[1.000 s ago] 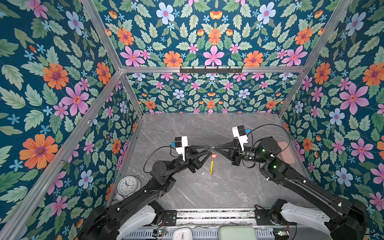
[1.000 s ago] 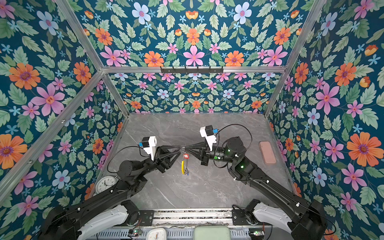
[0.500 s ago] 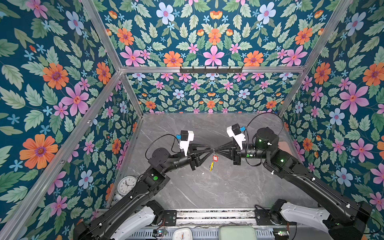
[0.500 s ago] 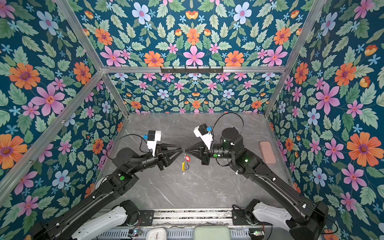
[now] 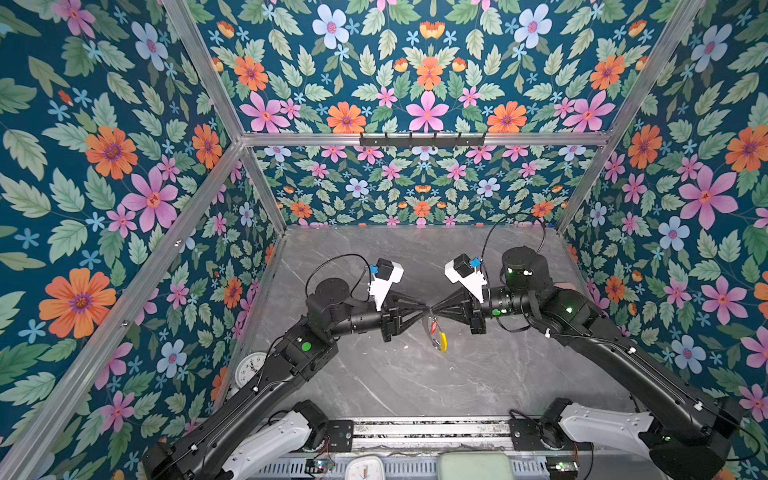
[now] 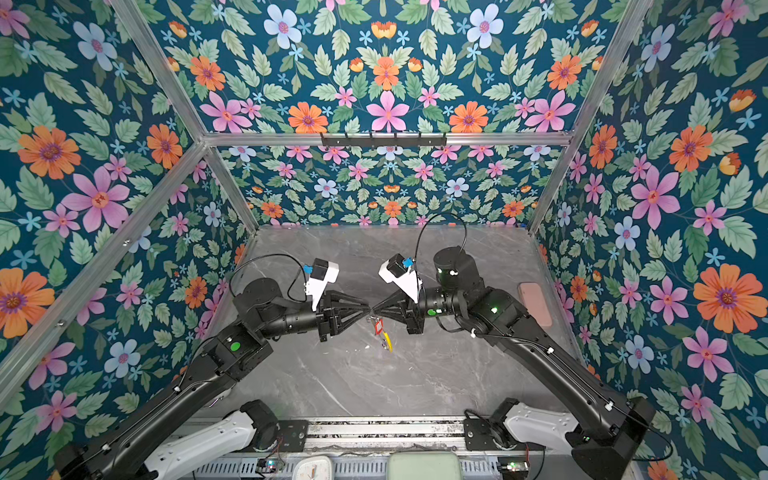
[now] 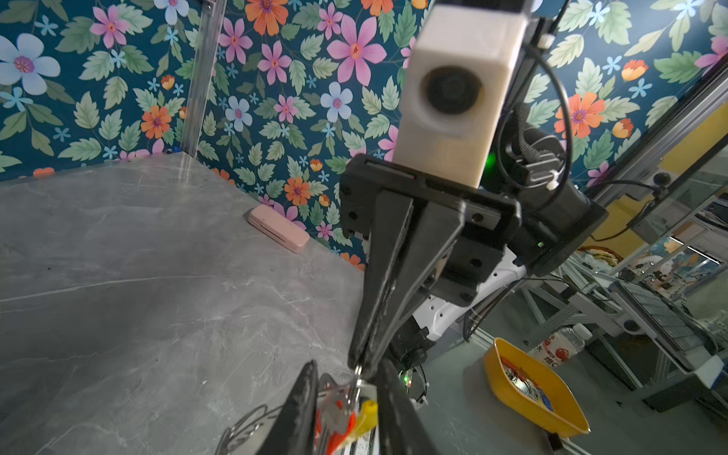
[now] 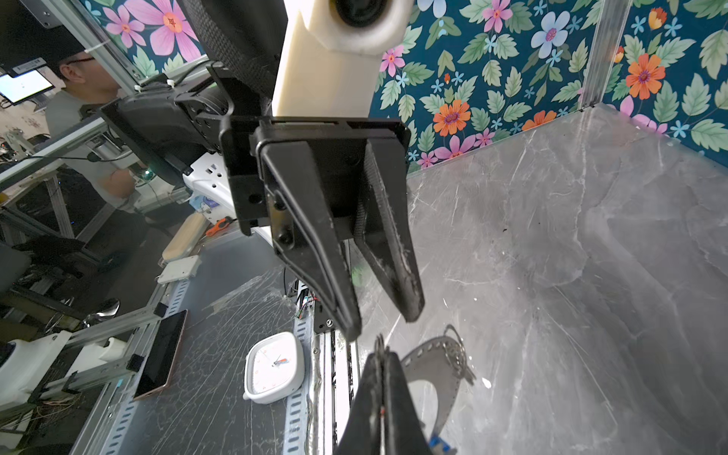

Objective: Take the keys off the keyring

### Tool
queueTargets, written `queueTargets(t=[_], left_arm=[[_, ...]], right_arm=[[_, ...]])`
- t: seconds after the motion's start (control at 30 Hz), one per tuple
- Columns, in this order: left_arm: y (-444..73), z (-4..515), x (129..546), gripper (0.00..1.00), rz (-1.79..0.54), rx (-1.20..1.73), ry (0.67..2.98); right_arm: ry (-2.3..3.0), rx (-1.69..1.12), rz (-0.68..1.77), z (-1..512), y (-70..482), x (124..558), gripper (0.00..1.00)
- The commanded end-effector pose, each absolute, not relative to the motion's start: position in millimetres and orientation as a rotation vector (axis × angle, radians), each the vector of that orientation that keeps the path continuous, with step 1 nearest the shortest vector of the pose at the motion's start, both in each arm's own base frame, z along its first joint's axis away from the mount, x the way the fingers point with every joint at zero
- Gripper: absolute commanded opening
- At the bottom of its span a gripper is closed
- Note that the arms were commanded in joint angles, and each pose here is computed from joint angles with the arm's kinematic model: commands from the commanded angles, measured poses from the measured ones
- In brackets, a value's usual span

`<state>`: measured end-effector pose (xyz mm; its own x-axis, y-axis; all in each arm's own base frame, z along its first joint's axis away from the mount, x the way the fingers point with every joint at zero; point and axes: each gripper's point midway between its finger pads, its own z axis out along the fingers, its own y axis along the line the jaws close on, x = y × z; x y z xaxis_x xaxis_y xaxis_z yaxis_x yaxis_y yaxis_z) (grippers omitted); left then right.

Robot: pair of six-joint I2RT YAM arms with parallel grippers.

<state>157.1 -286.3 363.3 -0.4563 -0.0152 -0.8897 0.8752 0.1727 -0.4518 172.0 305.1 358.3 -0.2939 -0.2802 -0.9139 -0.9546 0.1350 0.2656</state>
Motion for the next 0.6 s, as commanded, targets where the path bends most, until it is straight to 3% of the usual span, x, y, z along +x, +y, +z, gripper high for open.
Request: queueTargets(t=[0.0,0.27,0.57], left_arm=[[-288.1,361.4,151.1,0.27,-1.407,0.890,1.649],[-288.4,361.7,148.4,0.21,-1.430,0.907,1.656],[-288.5,359.7,146.4,0.20,-1.449,0.915,1.663]], right_arm=[[1.677,-1.252,1.178,358.1,303.9,167.3,0.00],[1.673,-1.257,1.160,358.8,304.2,169.6,0.00],[1.674,-1.258,1.150,357.5,304.9,171.3,0.00]])
